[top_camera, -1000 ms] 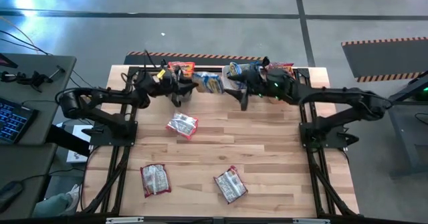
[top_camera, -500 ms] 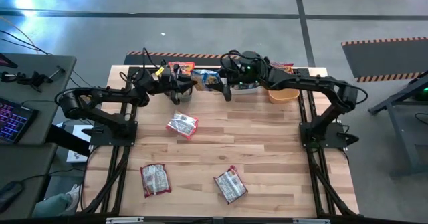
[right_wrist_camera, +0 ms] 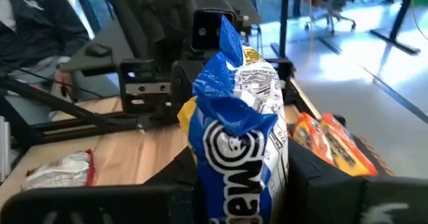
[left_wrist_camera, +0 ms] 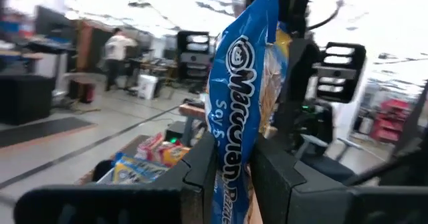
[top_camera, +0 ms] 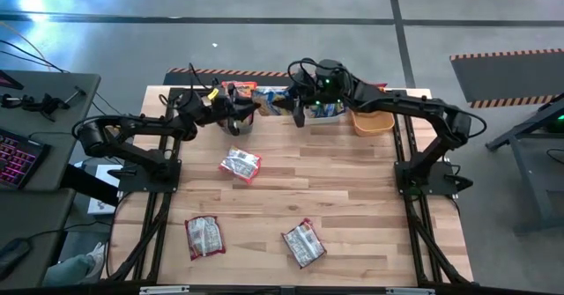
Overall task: Sort Maruchan noodles
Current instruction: Put the blue noodle pack into the white bin
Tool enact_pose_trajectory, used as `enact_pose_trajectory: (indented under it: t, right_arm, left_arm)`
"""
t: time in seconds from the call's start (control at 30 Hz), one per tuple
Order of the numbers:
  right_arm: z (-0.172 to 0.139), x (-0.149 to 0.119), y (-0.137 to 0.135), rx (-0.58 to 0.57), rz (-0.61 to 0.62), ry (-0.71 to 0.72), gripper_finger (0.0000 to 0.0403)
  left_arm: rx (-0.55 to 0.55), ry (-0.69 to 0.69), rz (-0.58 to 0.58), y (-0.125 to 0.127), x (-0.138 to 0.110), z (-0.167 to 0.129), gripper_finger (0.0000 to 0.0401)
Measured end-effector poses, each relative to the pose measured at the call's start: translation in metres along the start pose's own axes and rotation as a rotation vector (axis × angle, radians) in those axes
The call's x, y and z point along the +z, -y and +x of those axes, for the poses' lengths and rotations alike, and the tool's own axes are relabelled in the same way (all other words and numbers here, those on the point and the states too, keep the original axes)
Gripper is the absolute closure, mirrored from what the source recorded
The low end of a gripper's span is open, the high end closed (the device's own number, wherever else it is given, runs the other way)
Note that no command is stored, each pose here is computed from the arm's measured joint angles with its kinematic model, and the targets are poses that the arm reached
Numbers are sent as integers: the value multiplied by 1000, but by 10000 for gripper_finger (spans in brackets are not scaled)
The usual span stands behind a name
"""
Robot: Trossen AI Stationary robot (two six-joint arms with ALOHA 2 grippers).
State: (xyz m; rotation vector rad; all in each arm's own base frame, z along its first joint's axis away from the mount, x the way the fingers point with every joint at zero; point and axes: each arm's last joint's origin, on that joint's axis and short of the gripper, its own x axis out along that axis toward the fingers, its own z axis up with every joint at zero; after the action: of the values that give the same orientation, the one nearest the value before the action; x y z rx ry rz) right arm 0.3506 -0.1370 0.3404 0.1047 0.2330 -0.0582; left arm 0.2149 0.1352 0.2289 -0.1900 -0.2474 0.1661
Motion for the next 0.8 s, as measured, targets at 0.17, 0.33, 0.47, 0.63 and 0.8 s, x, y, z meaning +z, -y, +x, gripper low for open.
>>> enact_pose_trajectory:
  t: [0.17, 0.33, 0.47, 0.63, 0.8]
  right_arm:
    - [-12, 24, 9, -137, 30, -46, 306]
    - [-30, 42, 30, -327, 210, -177, 309]
    - [-39, 41, 62, -442, 407, -304, 309]
    - [-32, 12, 99, -497, 597, -487, 309]
    - [-22, -14, 125, -460, 782, -576, 309]
  left_arm:
    - [147, -96, 14, -8, -13, -2, 314]
    - [241, -112, 74, -17, -13, -6, 290]
    - [271, -114, 100, -23, -11, -9, 285]
    - [291, -113, 123, -28, -10, -11, 290]
    - [297, -112, 154, -31, -8, -12, 297]
